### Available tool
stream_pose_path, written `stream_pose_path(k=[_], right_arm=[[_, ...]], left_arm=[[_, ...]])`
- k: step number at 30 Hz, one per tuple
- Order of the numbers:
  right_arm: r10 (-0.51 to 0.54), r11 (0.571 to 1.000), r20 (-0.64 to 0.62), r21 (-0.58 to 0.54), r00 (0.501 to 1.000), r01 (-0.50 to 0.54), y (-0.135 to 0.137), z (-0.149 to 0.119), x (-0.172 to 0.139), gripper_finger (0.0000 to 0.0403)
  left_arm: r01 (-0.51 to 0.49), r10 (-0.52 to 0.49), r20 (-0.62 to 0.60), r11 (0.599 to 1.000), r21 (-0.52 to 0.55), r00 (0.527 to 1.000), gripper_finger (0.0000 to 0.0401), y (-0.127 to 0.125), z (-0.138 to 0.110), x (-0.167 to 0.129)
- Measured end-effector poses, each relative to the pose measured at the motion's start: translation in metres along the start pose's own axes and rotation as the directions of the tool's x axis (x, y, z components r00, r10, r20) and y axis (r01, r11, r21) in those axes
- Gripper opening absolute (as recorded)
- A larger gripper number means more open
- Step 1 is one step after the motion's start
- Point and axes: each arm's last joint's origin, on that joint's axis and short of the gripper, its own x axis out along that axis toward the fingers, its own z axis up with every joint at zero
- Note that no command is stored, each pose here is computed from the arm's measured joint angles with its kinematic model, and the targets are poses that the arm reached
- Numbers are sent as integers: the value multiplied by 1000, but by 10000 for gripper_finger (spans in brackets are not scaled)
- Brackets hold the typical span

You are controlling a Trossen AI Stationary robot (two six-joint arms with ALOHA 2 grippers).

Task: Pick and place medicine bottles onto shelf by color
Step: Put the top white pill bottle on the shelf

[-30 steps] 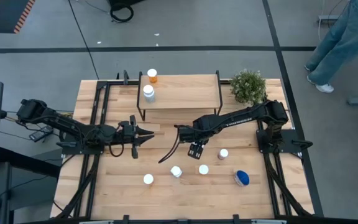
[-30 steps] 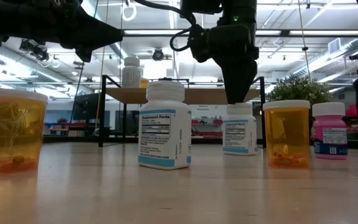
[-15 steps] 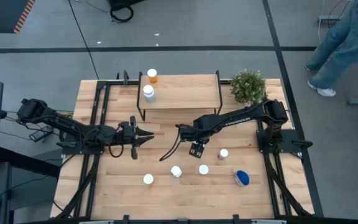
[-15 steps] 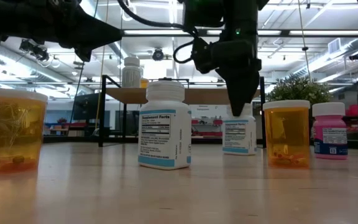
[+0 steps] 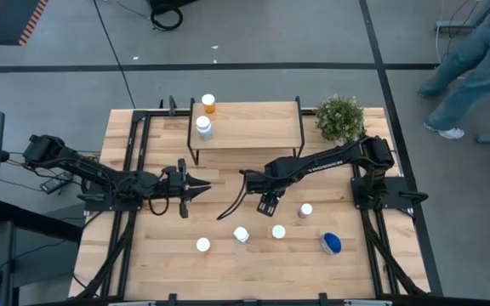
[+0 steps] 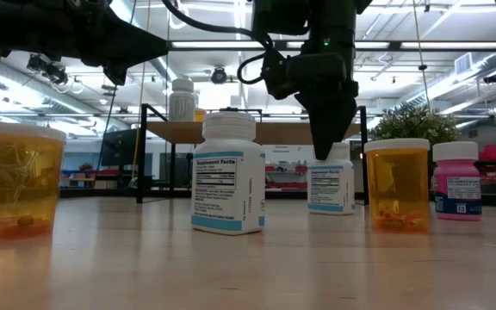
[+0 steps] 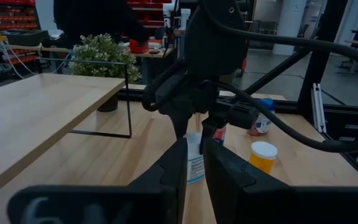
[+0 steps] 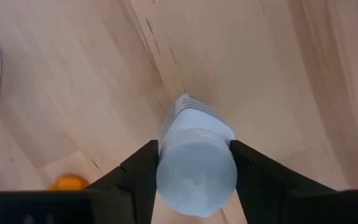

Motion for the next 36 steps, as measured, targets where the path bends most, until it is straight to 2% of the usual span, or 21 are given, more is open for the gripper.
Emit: stream_pose_path(k=[10,14,18,24,28,36], right_arm=[[12,1000,-9,11,1000,-12,-2,1,-5,182],[26,1000,5,-2,1000,-26,-6,10,-22,182],[35,999,51,-22,998,-34,-13,25,-52,182],[-31,999,139,-19,990,34,-35,40,-110,183],[-90,996,162,11,983,90,-55,43,-137,183],[-143,988,79,69,987,138,-101,47,-146,184]], left_arm=[[0,0,0,1000,-1,1000,53,0,0,0],[0,0,0,1000,-1,1000,57,0,0,0],[0,0,0,1000,-3,1000,52,0,0,0],[0,0,0,1000,-3,1000,50,0,0,0],[0,0,0,1000,-4,1000,55,0,0,0],[0,0,0,1000,-4,1000,50,0,0,0]])
